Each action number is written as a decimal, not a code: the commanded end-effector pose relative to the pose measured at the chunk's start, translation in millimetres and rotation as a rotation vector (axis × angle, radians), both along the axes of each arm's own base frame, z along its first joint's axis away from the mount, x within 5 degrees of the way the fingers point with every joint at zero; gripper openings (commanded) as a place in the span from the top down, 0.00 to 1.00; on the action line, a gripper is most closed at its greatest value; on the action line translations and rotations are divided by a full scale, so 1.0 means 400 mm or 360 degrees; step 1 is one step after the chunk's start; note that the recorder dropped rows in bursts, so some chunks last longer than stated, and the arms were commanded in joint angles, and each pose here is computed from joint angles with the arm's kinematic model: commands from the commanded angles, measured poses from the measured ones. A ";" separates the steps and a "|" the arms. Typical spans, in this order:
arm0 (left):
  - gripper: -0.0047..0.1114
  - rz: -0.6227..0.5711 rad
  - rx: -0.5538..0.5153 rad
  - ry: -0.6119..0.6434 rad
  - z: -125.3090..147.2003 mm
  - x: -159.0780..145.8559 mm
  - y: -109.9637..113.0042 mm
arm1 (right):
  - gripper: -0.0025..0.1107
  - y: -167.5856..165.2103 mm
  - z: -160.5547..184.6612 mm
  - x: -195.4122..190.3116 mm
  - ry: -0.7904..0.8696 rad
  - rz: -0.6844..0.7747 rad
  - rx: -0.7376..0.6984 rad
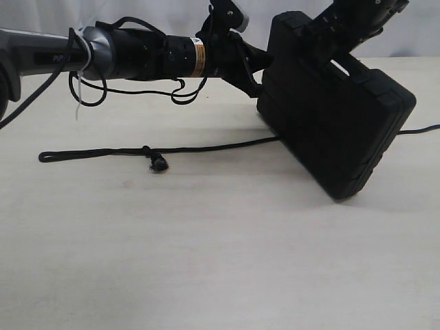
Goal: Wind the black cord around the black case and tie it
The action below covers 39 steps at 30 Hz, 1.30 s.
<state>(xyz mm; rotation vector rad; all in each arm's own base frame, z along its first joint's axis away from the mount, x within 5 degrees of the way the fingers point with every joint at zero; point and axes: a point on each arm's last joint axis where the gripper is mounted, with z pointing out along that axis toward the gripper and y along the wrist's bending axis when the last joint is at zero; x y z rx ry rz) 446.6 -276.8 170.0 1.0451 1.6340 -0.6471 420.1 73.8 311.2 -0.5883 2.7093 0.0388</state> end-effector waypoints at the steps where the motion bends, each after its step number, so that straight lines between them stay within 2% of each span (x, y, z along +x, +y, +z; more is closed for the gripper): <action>1: 0.96 -0.0015 -0.0021 -0.0004 0.014 -0.004 -0.004 | 0.65 -0.005 0.033 -0.013 -0.0056 0.0005 -0.0011; 12: 0.96 -0.0012 -0.0025 0.0002 0.014 -0.004 -0.004 | 0.66 -0.006 0.024 -0.018 -0.0033 0.0000 -0.0013; 14: 0.96 -0.0007 -0.0033 0.0015 0.014 -0.004 -0.004 | 0.68 -0.006 0.024 -0.018 -0.0033 0.0000 -0.0013; 17: 0.96 -0.0016 -0.0024 0.0016 0.012 -0.005 -0.004 | 0.78 -0.006 0.024 -0.018 -0.0034 0.0006 -0.0015; 22: 0.96 -0.0076 0.0089 0.0018 -0.001 -0.011 -0.001 | 0.94 -0.006 0.024 -0.018 -0.0034 0.0006 -0.0015; 27: 0.96 -0.0144 0.0332 -0.0028 0.004 -0.021 0.012 | 0.94 -0.006 0.024 -0.018 -0.0032 -0.0007 -0.0010; 28: 0.96 -0.0095 0.0315 -0.0015 0.020 -0.020 0.018 | 0.94 -0.006 0.024 -0.018 -0.0032 -0.0014 -0.0008; 30: 0.96 -0.0003 0.0277 0.0000 0.056 -0.014 0.035 | 0.94 -0.006 0.024 -0.018 -0.0029 -0.0036 0.0001; 36: 0.96 0.0229 0.0084 0.0112 0.154 0.023 0.142 | 0.94 -0.006 0.024 -0.018 -0.0028 -0.0050 0.0006; 37: 0.96 0.0359 -0.0011 0.0234 0.160 0.045 0.195 | 0.94 -0.006 0.024 -0.018 -0.0027 -0.0061 0.0010; 38: 0.96 0.0413 -0.0054 0.0284 0.163 0.055 0.219 | 0.94 -0.006 0.024 -0.018 -0.0026 -0.0070 0.0014; 39: 0.96 0.0508 -0.0088 0.0334 0.159 0.074 0.277 | 0.94 -0.006 0.024 -0.018 -0.0024 -0.0083 0.0019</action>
